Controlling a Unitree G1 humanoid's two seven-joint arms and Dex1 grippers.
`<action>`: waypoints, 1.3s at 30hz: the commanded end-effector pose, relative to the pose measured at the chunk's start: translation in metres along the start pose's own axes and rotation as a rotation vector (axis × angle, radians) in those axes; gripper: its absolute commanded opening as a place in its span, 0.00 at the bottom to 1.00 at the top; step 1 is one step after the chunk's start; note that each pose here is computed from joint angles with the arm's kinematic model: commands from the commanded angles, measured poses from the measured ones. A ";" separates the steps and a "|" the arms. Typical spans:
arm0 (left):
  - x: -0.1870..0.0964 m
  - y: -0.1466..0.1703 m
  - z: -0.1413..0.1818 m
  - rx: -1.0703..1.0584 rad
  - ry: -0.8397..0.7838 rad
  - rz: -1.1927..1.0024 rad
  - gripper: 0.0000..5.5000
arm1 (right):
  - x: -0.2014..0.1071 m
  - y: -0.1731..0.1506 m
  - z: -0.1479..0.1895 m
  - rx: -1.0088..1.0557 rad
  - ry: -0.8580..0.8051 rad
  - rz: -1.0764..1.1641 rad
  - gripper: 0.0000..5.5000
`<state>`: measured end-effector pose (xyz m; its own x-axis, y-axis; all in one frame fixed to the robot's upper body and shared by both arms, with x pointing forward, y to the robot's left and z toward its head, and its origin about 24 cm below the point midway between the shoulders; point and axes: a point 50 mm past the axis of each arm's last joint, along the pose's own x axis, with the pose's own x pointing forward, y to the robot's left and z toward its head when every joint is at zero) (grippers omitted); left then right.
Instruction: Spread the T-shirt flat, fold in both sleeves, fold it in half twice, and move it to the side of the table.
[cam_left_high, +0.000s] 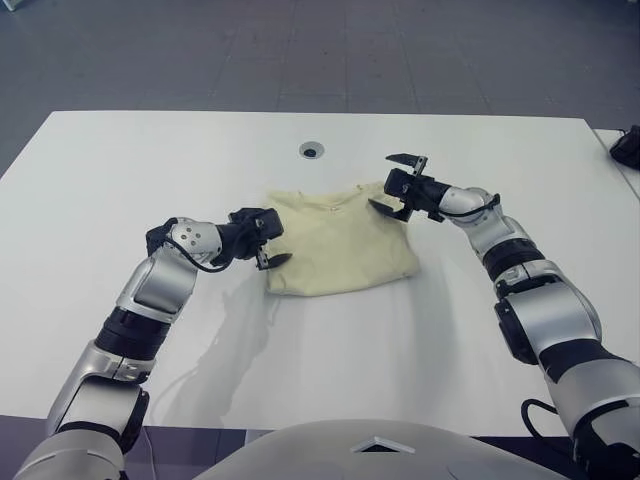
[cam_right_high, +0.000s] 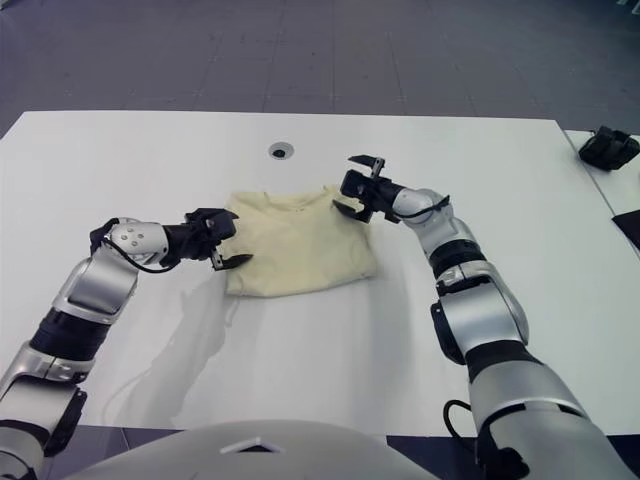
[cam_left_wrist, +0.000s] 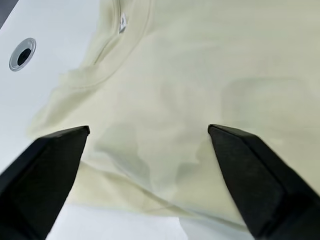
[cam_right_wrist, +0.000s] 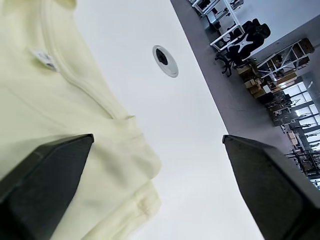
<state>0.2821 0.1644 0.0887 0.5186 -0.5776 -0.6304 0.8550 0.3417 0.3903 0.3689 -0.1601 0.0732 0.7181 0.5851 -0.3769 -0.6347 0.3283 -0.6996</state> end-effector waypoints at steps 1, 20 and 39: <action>-0.008 -0.007 -0.008 0.084 0.083 -0.091 0.95 | -0.013 0.017 -0.023 -0.094 0.092 0.088 0.98; 0.032 0.081 0.027 0.416 0.052 -0.054 0.98 | -0.093 0.063 0.084 -0.114 -0.265 0.568 0.98; -0.014 0.057 0.032 0.125 -0.207 0.129 0.98 | 0.014 -0.015 0.031 0.361 -0.053 0.033 0.98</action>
<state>0.3318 0.1703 0.1375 0.5697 -0.6739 -0.4705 0.7820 0.2681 0.5627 0.3660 -0.1362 0.1062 0.6482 0.6860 -0.3305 -0.7516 0.5067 -0.4223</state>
